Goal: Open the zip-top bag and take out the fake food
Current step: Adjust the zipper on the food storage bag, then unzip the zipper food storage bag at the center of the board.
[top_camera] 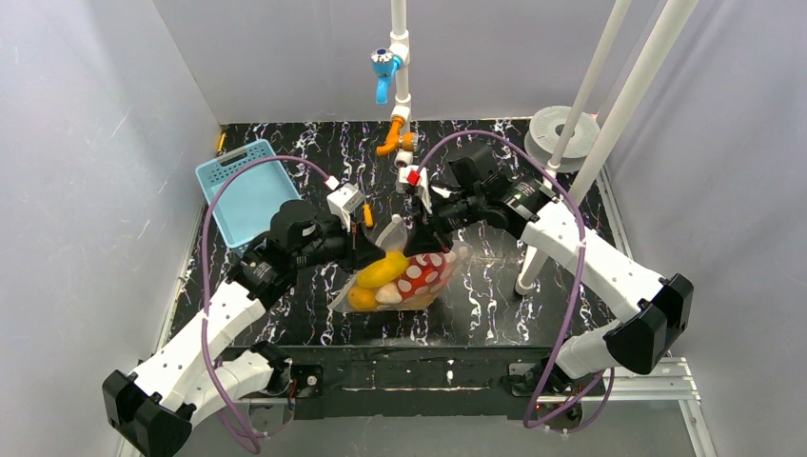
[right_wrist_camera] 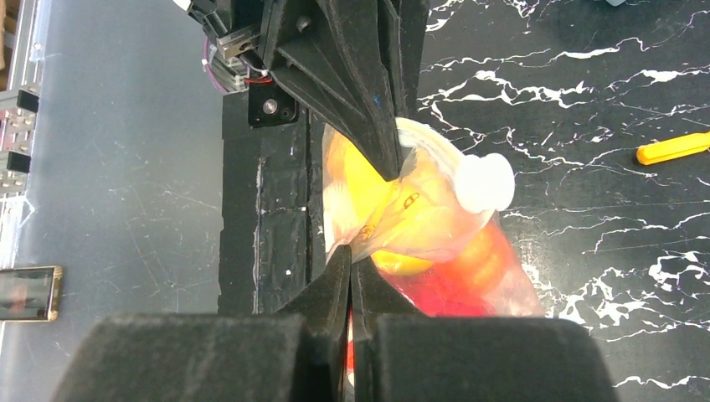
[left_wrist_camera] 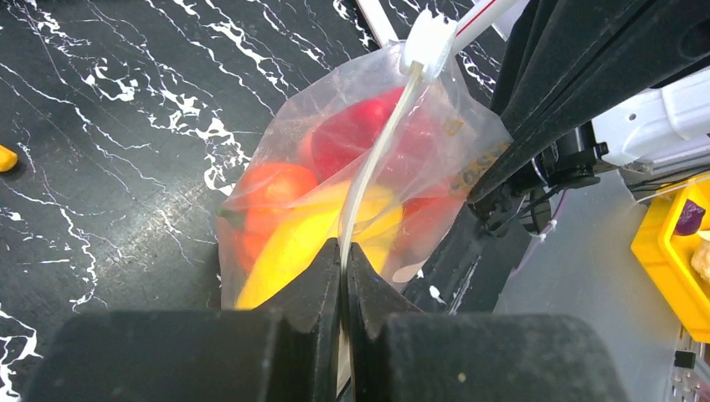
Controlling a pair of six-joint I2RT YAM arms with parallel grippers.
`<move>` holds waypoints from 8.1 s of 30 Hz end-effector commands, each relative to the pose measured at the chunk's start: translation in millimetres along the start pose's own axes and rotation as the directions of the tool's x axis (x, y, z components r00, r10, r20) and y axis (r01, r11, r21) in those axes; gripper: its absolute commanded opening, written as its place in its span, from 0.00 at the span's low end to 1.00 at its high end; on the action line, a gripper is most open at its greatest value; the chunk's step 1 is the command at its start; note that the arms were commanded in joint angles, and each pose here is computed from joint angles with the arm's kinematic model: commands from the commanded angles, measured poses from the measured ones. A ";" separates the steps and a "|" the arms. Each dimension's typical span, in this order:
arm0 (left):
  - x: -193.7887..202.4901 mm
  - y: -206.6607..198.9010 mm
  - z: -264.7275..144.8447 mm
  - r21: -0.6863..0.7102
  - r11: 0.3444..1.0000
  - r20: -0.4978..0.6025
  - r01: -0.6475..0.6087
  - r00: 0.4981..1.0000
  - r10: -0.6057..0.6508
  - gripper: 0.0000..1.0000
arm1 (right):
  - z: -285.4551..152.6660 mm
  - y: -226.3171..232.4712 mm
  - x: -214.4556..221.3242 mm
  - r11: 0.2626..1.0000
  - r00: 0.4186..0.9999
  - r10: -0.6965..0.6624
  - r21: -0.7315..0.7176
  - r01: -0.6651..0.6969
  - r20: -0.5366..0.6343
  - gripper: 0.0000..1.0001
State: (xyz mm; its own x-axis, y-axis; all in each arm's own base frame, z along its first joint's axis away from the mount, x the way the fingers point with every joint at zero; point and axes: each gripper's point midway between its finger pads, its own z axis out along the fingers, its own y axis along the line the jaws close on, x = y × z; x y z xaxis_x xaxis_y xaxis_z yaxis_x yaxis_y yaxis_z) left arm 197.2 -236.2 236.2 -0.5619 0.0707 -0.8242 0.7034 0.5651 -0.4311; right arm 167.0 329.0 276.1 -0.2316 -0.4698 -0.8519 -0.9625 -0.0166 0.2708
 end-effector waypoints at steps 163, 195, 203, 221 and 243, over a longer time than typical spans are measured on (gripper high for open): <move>-94.3 -104.1 -9.7 0.254 0.963 0.192 -0.090 0.980 0.041 0.00 | -27.0 37.3 -20.9 0.978 0.991 -0.029 -0.199 0.055 0.129 0.01; -68.0 -92.1 -23.4 0.197 0.974 0.128 -0.110 0.988 0.086 0.00 | -36.5 34.3 -22.0 0.983 0.988 -0.038 -0.174 0.064 0.151 0.01; -64.2 -92.1 -26.4 0.192 0.973 0.079 -0.131 0.990 0.118 0.00 | -33.8 30.6 -18.6 0.984 0.989 -0.034 -0.167 0.058 0.141 0.01; -50.1 -72.8 -17.5 0.091 0.994 -0.047 -0.058 0.997 0.063 0.00 | -23.8 14.0 -15.4 0.994 0.993 -0.008 -0.105 0.020 0.114 0.01; -79.2 -81.7 -18.6 0.135 0.986 0.180 -0.100 0.981 0.075 0.65 | -23.5 31.1 -14.2 0.981 0.993 -0.016 -0.188 0.039 0.121 0.01</move>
State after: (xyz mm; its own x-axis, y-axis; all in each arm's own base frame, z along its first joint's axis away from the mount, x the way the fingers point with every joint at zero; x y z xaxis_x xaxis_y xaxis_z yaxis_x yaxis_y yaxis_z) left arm 169.3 -270.2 339.4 -0.4228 0.0059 -0.9062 0.8195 0.4293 -0.3796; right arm 152.2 313.7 291.6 -0.2633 -0.3997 -0.8780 -0.9293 -0.1391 0.3420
